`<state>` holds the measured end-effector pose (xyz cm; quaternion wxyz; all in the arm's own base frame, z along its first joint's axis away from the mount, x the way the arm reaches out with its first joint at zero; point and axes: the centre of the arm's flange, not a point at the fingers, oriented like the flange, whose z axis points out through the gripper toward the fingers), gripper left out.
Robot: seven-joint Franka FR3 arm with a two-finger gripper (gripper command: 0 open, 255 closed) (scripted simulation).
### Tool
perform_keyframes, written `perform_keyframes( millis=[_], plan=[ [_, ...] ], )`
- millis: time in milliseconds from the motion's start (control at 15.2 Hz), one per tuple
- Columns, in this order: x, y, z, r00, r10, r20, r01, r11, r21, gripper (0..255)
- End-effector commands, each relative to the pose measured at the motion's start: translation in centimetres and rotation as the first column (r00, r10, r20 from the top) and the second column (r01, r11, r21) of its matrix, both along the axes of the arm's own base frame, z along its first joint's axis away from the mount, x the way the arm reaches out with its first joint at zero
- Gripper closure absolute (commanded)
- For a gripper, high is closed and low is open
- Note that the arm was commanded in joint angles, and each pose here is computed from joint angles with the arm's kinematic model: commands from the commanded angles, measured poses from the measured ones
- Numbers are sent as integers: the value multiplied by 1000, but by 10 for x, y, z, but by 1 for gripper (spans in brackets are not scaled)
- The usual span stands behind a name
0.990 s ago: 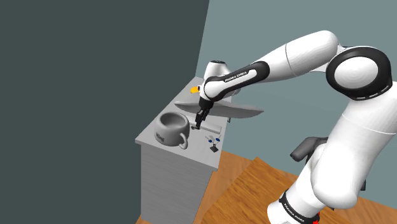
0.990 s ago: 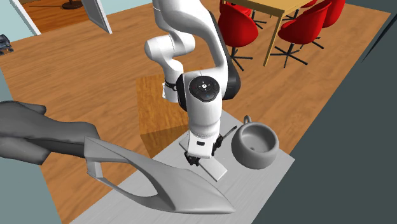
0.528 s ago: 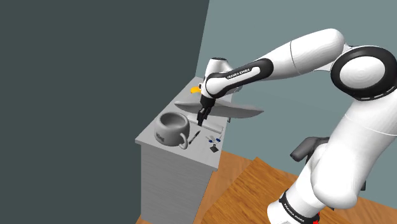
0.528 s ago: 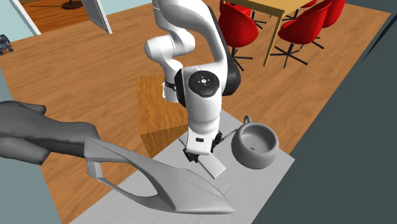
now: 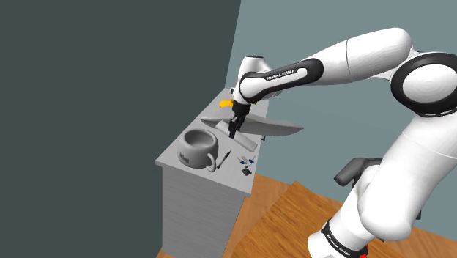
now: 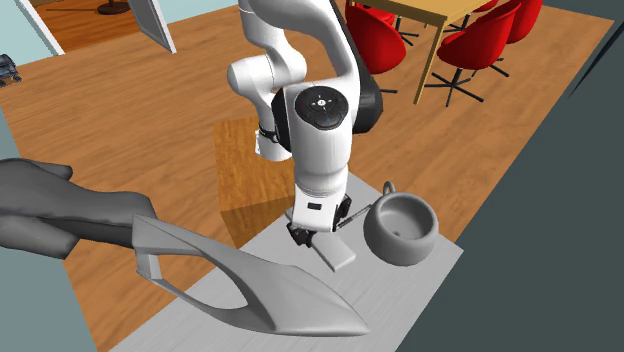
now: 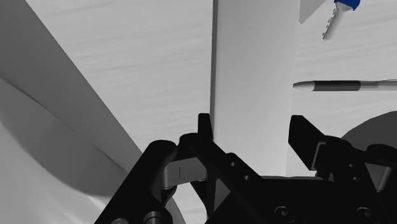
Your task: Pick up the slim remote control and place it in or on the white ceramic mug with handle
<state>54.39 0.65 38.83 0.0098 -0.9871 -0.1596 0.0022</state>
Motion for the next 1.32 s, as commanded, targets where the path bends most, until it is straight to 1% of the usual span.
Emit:
perform_keyframes(
  millis=[0, 1254],
  plan=[
    [0, -1, 12, 1000, 0, 0, 0, 1000, 0, 255],
    [0, -1, 110, 1000, 0, 0, 0, 1000, 0, 255]
  ],
)
